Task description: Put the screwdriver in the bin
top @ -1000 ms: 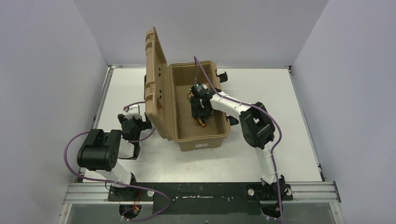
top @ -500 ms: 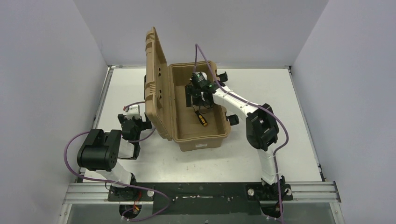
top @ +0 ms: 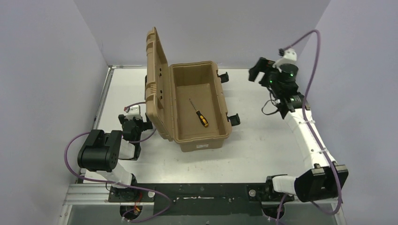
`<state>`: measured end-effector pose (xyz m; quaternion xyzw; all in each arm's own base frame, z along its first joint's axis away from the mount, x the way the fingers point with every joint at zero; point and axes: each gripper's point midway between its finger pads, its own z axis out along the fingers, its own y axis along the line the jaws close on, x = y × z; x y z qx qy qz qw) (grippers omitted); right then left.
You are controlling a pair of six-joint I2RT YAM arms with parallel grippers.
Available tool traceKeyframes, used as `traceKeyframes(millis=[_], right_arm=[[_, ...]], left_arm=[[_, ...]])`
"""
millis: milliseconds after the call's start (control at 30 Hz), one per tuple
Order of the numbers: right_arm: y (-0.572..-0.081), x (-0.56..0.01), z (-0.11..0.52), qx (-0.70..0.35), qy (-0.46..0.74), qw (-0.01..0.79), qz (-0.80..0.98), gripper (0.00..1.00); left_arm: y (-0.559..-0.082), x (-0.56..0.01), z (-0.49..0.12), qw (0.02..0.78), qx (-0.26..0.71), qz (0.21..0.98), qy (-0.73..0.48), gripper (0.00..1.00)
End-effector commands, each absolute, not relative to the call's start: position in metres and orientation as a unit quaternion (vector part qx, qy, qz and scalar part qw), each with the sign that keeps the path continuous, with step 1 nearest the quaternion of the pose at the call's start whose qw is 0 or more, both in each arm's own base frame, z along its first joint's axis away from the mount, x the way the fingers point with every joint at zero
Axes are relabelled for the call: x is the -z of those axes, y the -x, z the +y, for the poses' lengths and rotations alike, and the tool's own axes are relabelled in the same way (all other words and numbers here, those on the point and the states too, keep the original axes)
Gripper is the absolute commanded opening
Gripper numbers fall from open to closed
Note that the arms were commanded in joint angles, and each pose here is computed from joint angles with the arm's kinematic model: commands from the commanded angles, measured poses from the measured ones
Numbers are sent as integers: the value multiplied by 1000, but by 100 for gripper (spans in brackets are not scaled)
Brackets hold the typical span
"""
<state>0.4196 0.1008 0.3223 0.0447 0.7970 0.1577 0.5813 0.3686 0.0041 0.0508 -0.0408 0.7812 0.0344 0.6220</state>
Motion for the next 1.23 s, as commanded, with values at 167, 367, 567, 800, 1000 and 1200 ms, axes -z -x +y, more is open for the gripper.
traceKeyframes(millis=[167, 367, 567, 800, 1000, 1200], right_arm=[[-380, -191, -24, -64, -147, 564, 810, 100], [-350, -140, -27, -71, -162, 582, 794, 100], [-339, -138, -28, -53, -135, 608, 781, 100], [-326, -129, -27, -56, -144, 602, 783, 100], [-321, -129, -25, -64, -153, 604, 779, 100], [-323, -132, -25, -62, -148, 603, 782, 100]], left_arm=[[-381, -73, 3, 653, -31, 756, 40, 97], [-381, -73, 3, 653, -31, 756, 40, 97], [-381, -73, 3, 654, -31, 755, 40, 97], [-381, -73, 3, 653, -32, 756, 39, 97], [-381, -72, 3, 652, -33, 756, 38, 97], [-380, -73, 3, 653, -31, 756, 40, 97]])
